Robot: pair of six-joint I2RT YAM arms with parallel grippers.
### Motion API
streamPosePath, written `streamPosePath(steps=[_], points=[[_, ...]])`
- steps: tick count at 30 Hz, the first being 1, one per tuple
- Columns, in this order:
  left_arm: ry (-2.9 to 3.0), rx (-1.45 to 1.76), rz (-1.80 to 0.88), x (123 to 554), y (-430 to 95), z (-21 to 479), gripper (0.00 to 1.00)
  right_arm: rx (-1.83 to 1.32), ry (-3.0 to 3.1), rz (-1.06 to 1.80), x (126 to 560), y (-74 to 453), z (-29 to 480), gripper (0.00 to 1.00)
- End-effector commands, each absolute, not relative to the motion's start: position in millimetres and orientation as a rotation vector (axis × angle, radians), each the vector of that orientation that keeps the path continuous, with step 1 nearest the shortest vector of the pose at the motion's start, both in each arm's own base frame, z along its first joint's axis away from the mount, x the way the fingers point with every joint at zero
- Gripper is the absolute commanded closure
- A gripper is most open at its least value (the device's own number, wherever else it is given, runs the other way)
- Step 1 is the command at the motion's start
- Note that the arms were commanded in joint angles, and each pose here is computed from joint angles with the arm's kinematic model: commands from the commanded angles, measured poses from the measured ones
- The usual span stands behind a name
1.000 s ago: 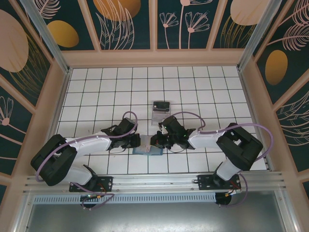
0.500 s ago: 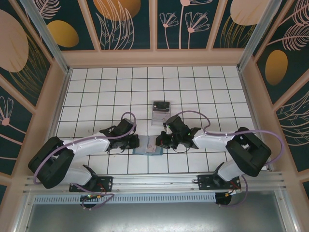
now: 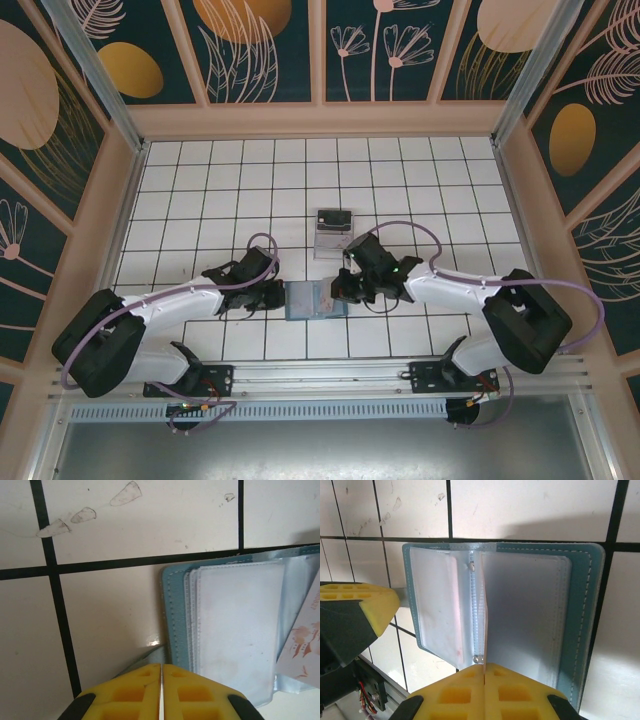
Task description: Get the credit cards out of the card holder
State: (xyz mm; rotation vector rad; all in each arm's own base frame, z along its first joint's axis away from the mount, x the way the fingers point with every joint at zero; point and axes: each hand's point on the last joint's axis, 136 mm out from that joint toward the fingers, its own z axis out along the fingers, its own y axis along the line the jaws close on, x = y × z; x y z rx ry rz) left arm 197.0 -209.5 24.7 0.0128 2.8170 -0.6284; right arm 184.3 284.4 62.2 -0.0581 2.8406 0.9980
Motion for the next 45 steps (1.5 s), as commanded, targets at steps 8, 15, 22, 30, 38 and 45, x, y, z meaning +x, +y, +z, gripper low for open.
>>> streamPosePath(steps=[8, 15, 22, 30, 38, 45], points=[[2.792, 0.017, -0.633, 202.8, -213.1, 34.2, 0.88, -0.264, 2.672, 0.852, 227.5, 285.1, 105.9, 0.94], [2.785, 0.03, -0.641, 205.6, -216.1, 36.3, 0.88, -0.578, 2.551, 0.648, 255.3, 287.9, 127.0, 0.92], [2.772, 0.043, -0.642, 207.7, -217.3, 39.7, 0.88, -1.01, 2.421, 0.349, 279.0, 284.7, 132.2, 0.93], [2.774, 0.072, -0.64, 209.4, -220.2, 42.3, 0.88, -1.546, 2.172, 0.083, 291.7, 279.9, 130.0, 1.0], [2.779, 0.088, -0.628, 210.3, -220.5, 42.4, 0.89, -1.826, 2.082, 0.001, 290.4, 269.1, 129.8, 1.0], [2.78, 0.086, -0.628, 211.3, -221.1, 42.8, 0.88, -1.911, 2.102, -0.105, 301.7, 255.4, 123.1, 1.0]])
